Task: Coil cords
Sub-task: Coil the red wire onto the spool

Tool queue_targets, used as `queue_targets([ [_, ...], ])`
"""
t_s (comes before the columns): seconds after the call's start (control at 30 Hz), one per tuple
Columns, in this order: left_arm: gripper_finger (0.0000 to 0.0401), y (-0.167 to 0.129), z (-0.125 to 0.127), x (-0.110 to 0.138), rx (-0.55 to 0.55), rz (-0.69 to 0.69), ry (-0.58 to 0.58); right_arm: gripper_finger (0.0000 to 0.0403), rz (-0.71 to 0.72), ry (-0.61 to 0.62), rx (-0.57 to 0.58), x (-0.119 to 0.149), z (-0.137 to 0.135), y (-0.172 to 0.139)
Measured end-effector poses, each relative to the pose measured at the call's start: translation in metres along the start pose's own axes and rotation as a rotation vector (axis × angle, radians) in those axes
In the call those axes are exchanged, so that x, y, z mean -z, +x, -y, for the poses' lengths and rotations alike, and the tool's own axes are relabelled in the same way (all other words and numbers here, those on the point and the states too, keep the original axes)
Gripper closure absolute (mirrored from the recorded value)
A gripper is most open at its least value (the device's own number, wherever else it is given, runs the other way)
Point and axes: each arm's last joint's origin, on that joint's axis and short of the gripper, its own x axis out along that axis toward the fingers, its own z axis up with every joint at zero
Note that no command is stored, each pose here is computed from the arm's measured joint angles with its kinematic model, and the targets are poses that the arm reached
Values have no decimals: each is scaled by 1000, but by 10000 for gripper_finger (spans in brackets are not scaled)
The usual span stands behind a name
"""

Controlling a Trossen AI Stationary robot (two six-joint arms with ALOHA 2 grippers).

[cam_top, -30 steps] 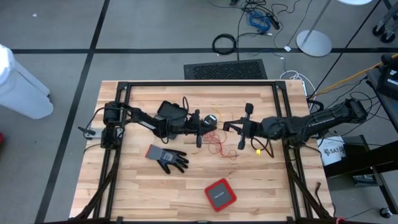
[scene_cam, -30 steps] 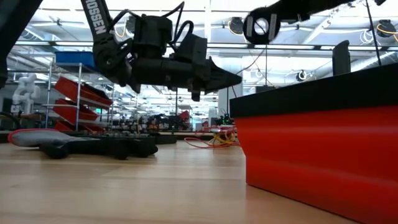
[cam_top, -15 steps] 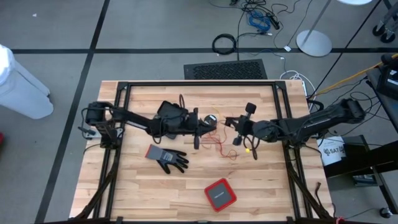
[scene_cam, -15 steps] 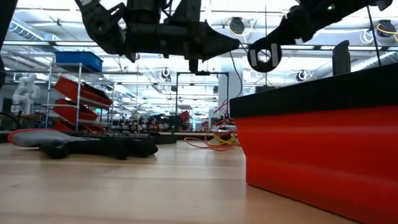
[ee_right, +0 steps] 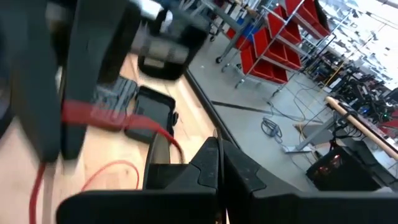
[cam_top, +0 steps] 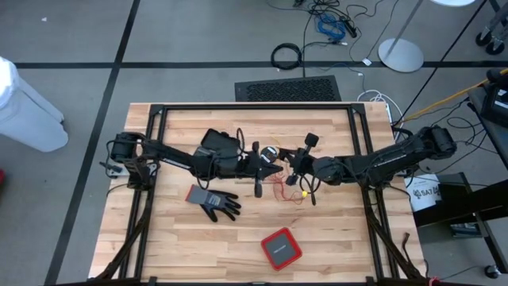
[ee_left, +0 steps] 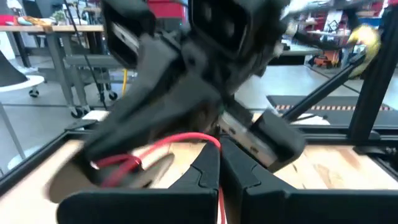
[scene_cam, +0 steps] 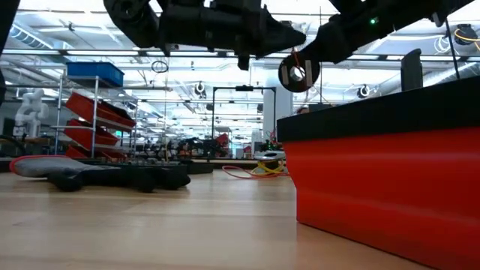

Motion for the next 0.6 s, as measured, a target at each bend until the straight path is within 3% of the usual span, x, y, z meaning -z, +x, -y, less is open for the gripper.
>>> queue_targets([
  [0.27,401,20,0,30,-23,-68,-6,403,53,34,12,-6,2,1],
  [0.6,401,32,-8,34,-102,-55,-5,403,93,109,6,-10,3,1],
])
